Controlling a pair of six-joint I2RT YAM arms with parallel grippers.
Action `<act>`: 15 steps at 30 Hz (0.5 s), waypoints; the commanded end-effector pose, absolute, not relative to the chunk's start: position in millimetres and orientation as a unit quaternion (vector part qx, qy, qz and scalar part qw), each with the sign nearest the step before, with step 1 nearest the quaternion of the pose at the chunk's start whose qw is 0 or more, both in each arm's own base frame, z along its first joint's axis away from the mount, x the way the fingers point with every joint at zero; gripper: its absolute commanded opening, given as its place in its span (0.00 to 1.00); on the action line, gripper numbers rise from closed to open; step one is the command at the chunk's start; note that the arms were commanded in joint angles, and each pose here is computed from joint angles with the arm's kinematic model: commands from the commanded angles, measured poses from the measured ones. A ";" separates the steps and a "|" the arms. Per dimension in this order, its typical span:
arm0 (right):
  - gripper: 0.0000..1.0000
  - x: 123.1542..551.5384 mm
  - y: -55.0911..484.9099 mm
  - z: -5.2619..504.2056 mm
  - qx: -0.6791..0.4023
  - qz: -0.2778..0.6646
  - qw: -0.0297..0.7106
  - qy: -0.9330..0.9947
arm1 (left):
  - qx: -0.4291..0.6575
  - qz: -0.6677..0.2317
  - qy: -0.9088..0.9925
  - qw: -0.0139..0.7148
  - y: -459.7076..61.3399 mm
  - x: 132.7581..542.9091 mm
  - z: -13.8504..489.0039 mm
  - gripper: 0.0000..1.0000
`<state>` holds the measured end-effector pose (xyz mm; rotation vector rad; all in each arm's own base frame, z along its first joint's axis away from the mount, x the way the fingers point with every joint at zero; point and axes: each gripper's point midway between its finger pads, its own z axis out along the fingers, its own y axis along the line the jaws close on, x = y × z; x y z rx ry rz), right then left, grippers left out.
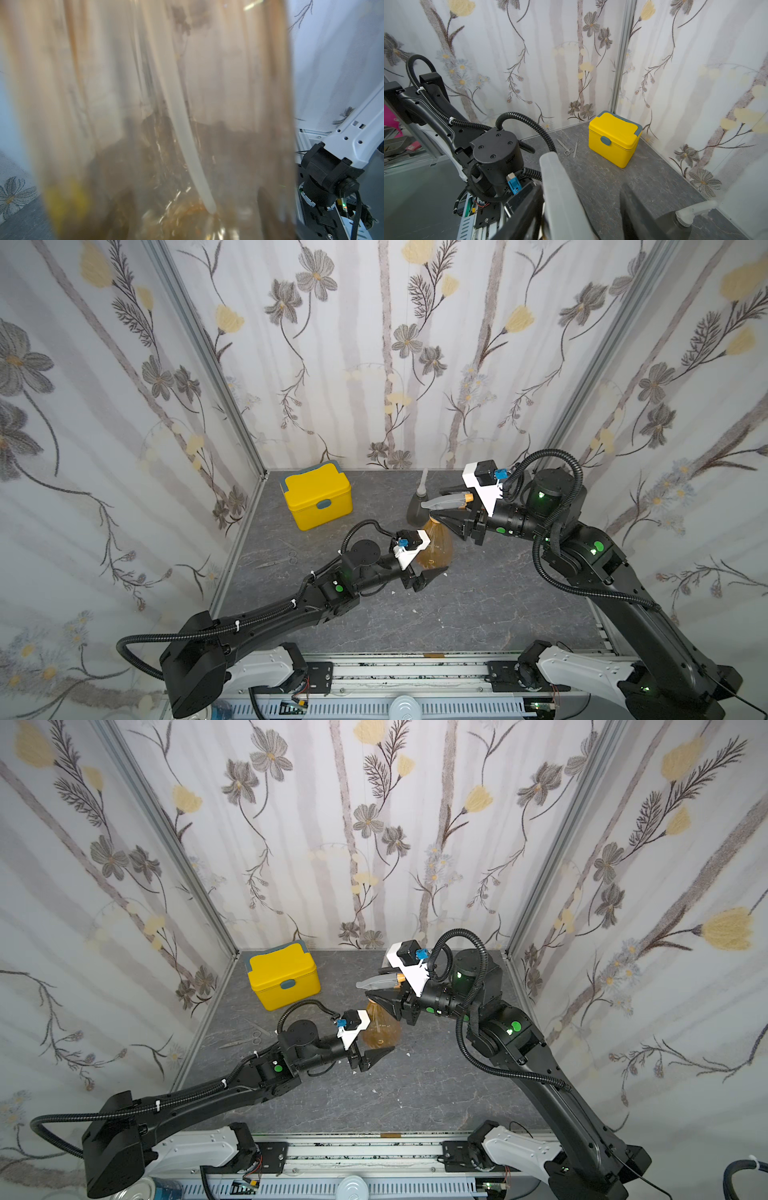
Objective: Attach spray nozzles to spray bottles
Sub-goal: Screw the spray nozzle on the spray bottle.
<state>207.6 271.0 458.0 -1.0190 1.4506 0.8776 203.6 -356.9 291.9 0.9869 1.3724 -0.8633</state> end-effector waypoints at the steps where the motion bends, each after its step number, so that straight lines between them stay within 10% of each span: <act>1: 0.44 204.2 273.6 458.3 -0.437 0.379 0.546 0.606 | 0.417 -0.376 0.576 0.594 -358.0 203.6 303.6 0.75; 15: 0.26 222.3 271.9 424.4 -0.394 0.331 0.535 0.670 | 0.402 -0.362 0.586 0.603 -355.8 212.2 304.4 0.75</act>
